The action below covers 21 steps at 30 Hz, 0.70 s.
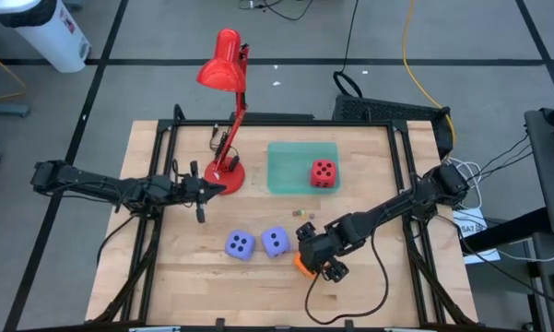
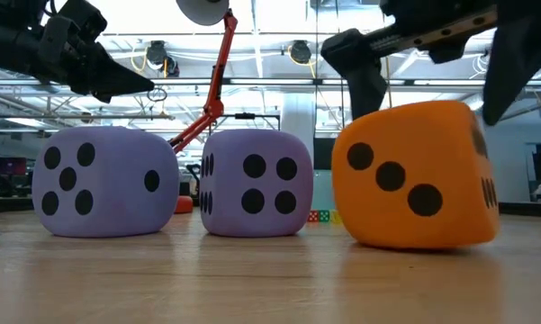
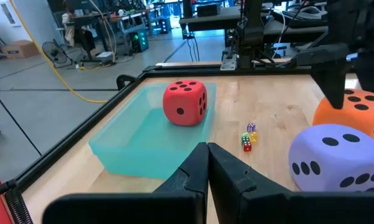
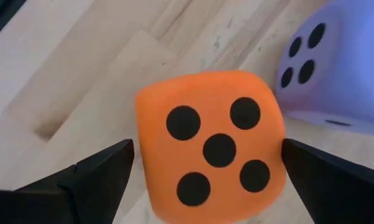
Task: Pick & Place Dice
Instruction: Put the large orange dice into the bin
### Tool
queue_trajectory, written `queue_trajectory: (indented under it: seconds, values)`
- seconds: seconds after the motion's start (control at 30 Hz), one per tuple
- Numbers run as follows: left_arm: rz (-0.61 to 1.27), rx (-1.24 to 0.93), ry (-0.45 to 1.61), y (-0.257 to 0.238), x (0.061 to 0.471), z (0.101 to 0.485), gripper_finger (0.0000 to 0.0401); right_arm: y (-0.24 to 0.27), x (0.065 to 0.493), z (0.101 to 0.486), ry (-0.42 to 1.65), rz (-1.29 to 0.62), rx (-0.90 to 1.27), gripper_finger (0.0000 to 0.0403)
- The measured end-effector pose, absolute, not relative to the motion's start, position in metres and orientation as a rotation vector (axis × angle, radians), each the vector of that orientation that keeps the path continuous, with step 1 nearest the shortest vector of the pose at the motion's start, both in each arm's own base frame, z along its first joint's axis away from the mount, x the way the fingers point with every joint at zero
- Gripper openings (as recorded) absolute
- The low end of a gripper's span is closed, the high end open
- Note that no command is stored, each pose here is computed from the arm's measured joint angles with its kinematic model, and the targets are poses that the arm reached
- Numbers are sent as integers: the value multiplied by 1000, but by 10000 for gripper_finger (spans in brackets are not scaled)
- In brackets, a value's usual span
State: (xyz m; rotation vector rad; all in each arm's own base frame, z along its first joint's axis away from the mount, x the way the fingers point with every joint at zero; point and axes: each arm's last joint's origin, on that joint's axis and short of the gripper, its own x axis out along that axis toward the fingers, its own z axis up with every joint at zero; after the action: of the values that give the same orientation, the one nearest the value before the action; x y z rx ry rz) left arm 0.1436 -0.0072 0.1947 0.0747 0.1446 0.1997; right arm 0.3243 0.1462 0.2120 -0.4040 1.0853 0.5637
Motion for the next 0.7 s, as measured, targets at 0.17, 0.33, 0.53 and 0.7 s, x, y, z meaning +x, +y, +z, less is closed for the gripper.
queue_trajectory:
  seconds: [0.17, 0.33, 0.53, 0.7]
  values:
    - [200, 75, 144, -7, 144, 195, 17, 147, 326, 211, 1047, 578, -414, 399]
    - [200, 78, 144, -7, 144, 195, 17, 150, 327, 212, 1015, 590, -464, 399]
    - [200, 80, 144, -7, 144, 195, 17, 155, 324, 218, 984, 598, -500, 398]
    - [200, 79, 144, -7, 144, 195, 17, 154, 323, 217, 997, 598, -513, 398]
